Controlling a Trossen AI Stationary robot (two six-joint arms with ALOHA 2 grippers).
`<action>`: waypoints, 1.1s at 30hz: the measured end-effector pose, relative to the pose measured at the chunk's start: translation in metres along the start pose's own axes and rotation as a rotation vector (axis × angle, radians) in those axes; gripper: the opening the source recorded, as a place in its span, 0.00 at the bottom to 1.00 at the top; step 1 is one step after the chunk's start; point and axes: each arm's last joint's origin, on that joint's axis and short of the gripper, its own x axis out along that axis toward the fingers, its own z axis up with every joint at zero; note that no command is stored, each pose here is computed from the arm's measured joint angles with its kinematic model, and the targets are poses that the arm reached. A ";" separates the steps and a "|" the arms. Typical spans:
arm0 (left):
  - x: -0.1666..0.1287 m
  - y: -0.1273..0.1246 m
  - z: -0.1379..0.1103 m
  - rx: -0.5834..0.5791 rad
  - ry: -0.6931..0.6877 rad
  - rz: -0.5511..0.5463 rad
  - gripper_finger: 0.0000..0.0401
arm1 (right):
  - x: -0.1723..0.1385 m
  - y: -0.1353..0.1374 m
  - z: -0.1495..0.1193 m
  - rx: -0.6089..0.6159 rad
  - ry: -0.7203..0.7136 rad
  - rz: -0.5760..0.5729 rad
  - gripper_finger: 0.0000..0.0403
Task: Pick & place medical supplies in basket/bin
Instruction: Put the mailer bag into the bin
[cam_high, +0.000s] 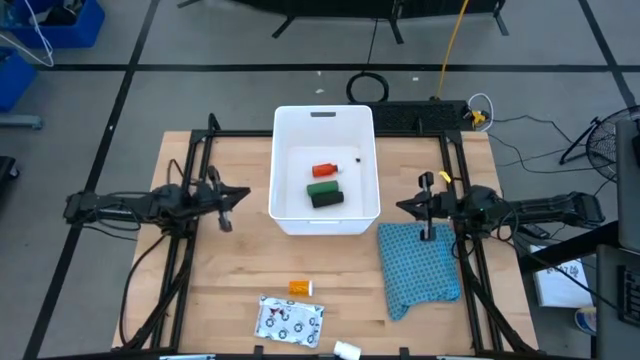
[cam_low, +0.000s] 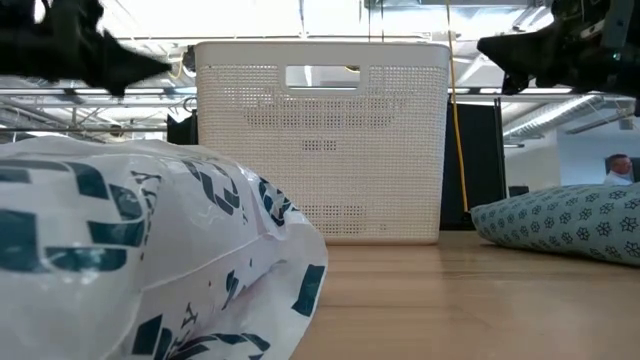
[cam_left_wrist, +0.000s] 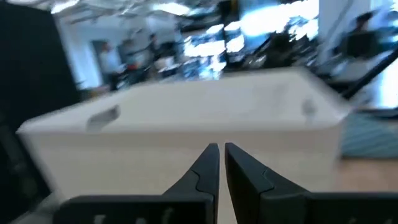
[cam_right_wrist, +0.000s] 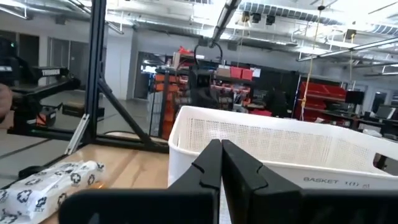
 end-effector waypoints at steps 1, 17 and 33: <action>0.000 -0.001 0.007 -0.003 -0.011 -0.022 0.08 | 0.000 0.000 0.000 0.001 0.001 0.000 0.00; 0.044 -0.091 0.120 0.159 0.390 -0.263 0.08 | 0.000 -0.003 -0.004 0.146 0.041 -0.127 0.00; 0.076 -0.241 0.055 0.031 0.941 -0.434 0.32 | 0.000 -0.004 -0.004 0.115 0.050 -0.154 0.00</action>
